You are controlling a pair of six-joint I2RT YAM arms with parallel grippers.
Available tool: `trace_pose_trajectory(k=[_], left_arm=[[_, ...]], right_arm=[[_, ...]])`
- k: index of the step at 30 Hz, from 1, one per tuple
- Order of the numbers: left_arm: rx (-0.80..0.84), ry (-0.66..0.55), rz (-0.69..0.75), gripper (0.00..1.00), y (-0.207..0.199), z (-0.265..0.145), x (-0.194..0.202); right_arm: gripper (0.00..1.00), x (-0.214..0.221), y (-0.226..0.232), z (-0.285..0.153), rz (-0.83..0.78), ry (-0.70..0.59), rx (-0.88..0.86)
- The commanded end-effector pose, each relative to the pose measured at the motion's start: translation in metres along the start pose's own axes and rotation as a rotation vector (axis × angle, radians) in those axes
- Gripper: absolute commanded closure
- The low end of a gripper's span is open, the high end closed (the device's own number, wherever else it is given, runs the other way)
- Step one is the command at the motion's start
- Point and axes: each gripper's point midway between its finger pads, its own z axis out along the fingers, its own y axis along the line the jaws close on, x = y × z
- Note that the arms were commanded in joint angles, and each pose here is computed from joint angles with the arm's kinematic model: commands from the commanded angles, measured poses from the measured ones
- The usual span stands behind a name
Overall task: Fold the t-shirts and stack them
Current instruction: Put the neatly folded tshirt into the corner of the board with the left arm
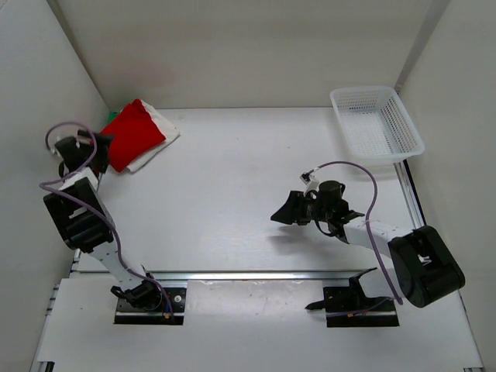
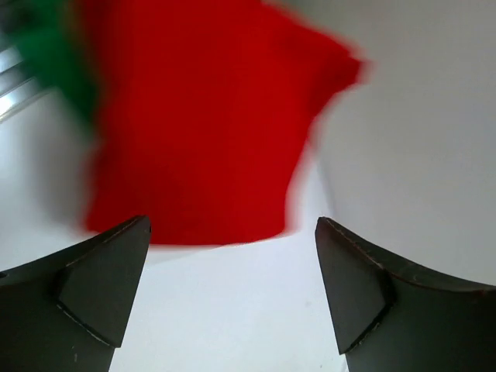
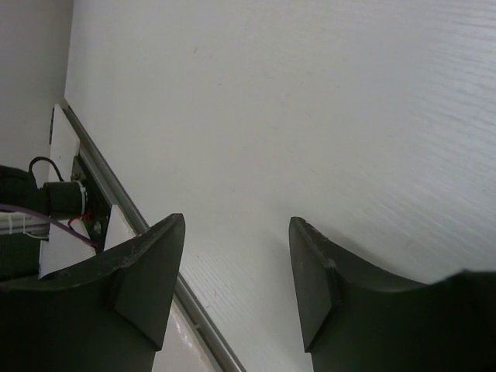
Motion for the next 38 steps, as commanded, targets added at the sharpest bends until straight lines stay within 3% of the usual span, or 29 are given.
trace_pose_trajectory(k=[1, 8, 11, 12, 13, 18, 23, 30, 38], left_arm=[[0.009, -0.098, -0.121, 0.01, 0.014, -0.032, -0.015], [-0.025, -0.061, -0.079, 0.01, 0.015, -0.049, 0.01], [-0.015, 0.004, -0.038, 0.01, 0.013, -0.055, 0.044], [-0.012, 0.023, -0.003, 0.01, 0.007, -0.055, 0.056], [-0.011, 0.062, 0.034, 0.01, 0.002, -0.058, 0.074], [0.074, 0.257, 0.257, 0.01, -0.042, -0.074, 0.176], [0.214, 0.508, 0.441, 0.02, -0.07, -0.117, 0.295], [0.36, 0.673, 0.579, 0.01, -0.058, -0.199, 0.381], [0.387, 0.803, 0.616, 0.02, -0.016, -0.251, 0.422]], right_arm=[[0.45, -0.009, 0.022, -0.002, -0.087, -0.037, -0.066], [0.43, 0.002, 0.027, -0.005, -0.104, -0.032, -0.055], [0.28, 0.009, 0.02, -0.005, -0.102, -0.034, 0.007], [0.08, 0.007, 0.017, -0.005, -0.104, -0.046, 0.029], [0.01, 0.011, 0.014, -0.003, -0.104, -0.035, 0.053], [0.01, 0.028, 0.01, -0.001, -0.119, 0.012, 0.074], [0.01, 0.037, 0.008, -0.005, -0.136, 0.013, 0.081], [0.01, 0.041, -0.004, -0.016, -0.145, -0.021, 0.122], [0.01, 0.042, -0.004, -0.019, -0.15, -0.04, 0.112]])
